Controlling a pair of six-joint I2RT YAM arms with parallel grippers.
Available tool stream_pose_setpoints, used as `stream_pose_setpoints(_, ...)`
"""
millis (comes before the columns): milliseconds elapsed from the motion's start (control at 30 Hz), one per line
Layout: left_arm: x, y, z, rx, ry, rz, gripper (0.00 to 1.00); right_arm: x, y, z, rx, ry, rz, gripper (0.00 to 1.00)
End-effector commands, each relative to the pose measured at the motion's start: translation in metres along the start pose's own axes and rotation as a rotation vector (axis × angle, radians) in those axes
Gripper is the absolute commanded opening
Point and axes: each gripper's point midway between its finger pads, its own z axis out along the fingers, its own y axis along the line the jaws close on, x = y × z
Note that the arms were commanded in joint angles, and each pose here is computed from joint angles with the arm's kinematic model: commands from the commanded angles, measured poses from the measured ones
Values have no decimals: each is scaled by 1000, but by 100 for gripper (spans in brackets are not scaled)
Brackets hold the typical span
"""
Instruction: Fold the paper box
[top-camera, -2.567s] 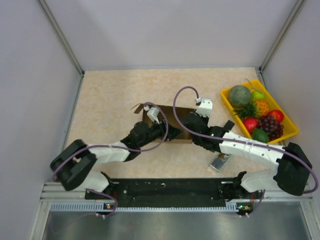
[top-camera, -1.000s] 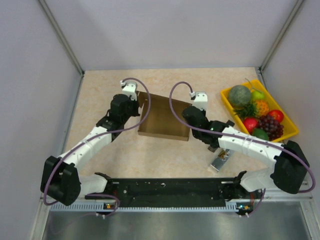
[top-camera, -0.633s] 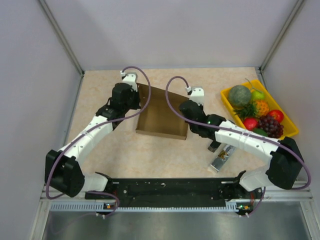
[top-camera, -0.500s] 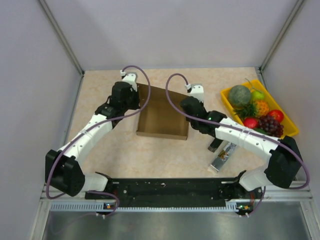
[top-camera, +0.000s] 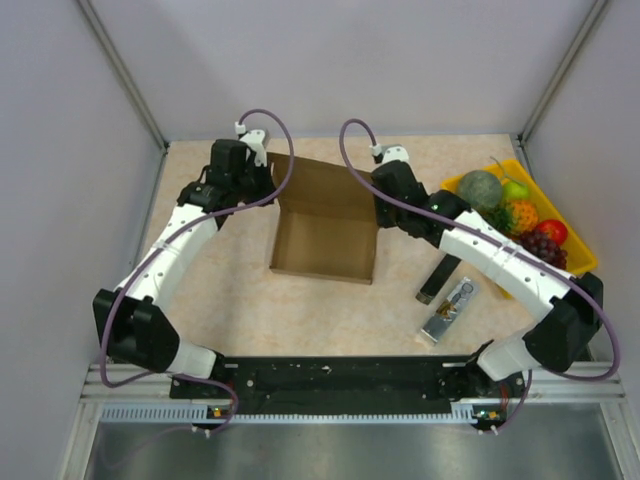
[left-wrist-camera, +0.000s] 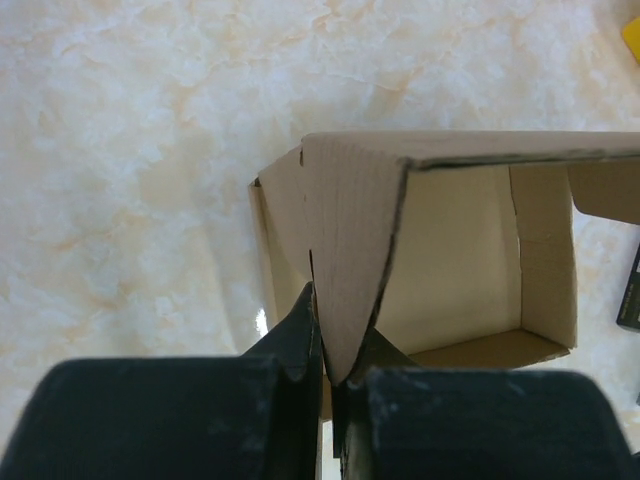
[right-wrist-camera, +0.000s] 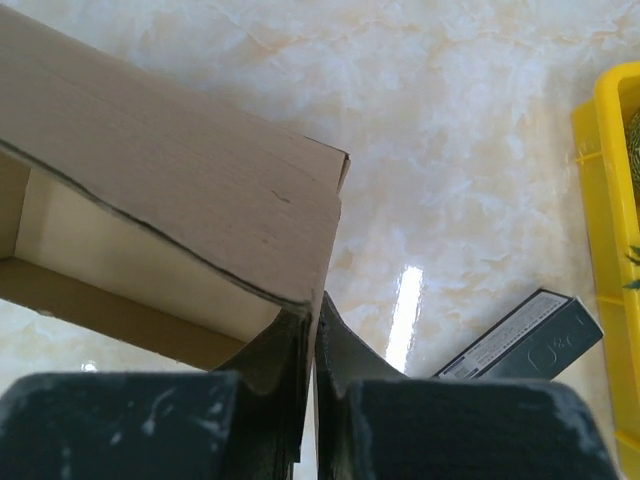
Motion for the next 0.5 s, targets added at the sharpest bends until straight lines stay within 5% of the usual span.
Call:
stream_pose_setpoints(0, -9, -40, -5, 198, 29, -18, 0, -11, 23, -2, -92, 23, -2, 0)
stream_pose_setpoints(267, 25, -36, 10, 211, 19, -81, 0, 10, 29, 15, -79, 73, 60, 0)
stream_pose_setpoints(467, 34, -25, 3, 165, -84, -78, 0, 13, 25, 14, -88, -13, 114, 0)
